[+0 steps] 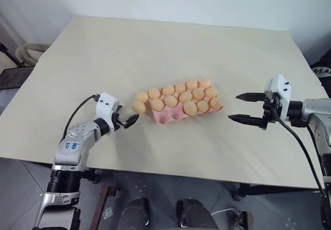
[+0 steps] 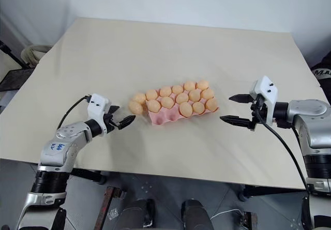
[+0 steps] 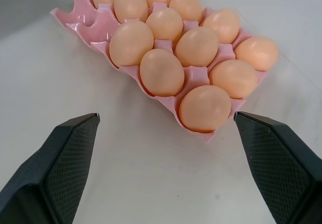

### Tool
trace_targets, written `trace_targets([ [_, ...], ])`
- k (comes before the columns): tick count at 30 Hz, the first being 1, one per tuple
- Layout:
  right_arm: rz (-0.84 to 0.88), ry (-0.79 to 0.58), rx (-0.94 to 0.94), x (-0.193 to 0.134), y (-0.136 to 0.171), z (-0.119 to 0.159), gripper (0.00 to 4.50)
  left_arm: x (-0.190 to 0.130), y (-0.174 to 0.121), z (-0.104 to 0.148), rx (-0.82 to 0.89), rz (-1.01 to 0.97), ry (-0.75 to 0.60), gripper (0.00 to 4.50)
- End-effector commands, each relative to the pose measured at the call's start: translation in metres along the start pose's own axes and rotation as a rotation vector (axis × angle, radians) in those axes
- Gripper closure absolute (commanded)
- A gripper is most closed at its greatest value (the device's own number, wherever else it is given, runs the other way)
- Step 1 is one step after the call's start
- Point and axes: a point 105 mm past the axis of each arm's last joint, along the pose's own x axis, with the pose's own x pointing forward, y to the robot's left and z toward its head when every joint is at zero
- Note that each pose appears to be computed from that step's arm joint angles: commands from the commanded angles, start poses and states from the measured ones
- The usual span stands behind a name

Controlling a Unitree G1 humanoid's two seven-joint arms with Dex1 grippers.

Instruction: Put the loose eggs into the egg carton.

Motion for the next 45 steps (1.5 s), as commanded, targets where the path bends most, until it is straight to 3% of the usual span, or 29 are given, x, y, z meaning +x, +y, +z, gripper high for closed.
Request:
trace_targets([
  [1,-0.005,-0.012,-0.033,-0.005,0.0,0.008,0.0,-0.002,0.009,0.017,0.057,-0.008,-0.033,0.02],
  [9,-0.022,-0.015,-0.04,-0.01,0.001,0.01,0.0,0.014,0.004,0.028,0.077,-0.071,-0.052,0.02],
  [28,-0.045,-0.009,-0.034,-0.013,0.003,0.009,0.0,0.043,0.012,0.022,0.116,-0.102,-0.043,0.02],
  [40,-0.057,-0.012,-0.034,-0.012,0.001,0.01,0.0,0.058,-0.001,0.017,0.099,-0.16,-0.04,0.02],
  [43,-0.064,-0.012,-0.036,-0.013,0.001,0.01,0.0,0.06,-0.003,0.016,0.093,-0.166,-0.034,0.57],
  [45,-0.067,-0.012,-0.036,-0.014,0.0,0.011,0.0,0.06,-0.004,0.016,0.091,-0.167,-0.034,1.22],
])
